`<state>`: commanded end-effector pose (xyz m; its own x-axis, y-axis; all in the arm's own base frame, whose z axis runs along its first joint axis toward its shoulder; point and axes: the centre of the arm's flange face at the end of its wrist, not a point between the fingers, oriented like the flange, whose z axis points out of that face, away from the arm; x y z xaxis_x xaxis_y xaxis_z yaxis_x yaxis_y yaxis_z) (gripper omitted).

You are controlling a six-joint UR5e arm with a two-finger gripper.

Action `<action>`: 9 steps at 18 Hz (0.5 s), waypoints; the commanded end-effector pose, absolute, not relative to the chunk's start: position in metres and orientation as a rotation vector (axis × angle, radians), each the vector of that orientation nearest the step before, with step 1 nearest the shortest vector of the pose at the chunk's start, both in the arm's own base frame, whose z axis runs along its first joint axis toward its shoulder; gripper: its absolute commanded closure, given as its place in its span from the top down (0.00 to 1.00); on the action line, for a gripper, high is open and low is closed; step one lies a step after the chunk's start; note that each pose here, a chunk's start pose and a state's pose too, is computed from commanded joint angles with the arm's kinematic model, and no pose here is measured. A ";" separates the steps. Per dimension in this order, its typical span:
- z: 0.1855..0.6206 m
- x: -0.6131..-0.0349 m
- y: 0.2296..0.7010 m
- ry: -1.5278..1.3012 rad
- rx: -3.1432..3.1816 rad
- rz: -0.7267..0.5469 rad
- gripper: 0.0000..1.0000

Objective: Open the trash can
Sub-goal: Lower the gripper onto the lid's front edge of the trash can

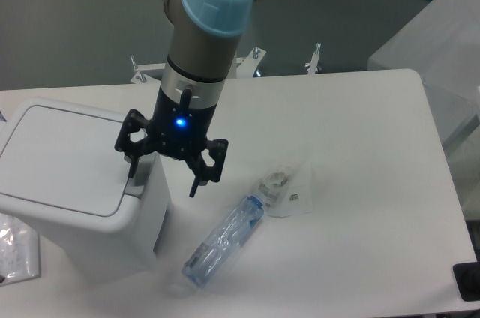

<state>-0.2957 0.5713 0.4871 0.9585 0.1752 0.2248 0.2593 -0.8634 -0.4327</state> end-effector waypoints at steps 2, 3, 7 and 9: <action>0.487 -0.297 0.571 -0.312 -2.637 -0.243 1.00; 0.487 -0.298 0.570 -0.315 -2.638 -0.240 1.00; 0.483 -0.300 0.570 -0.303 -2.644 -0.241 1.00; 0.478 -0.302 0.570 -0.305 -2.646 -0.243 1.00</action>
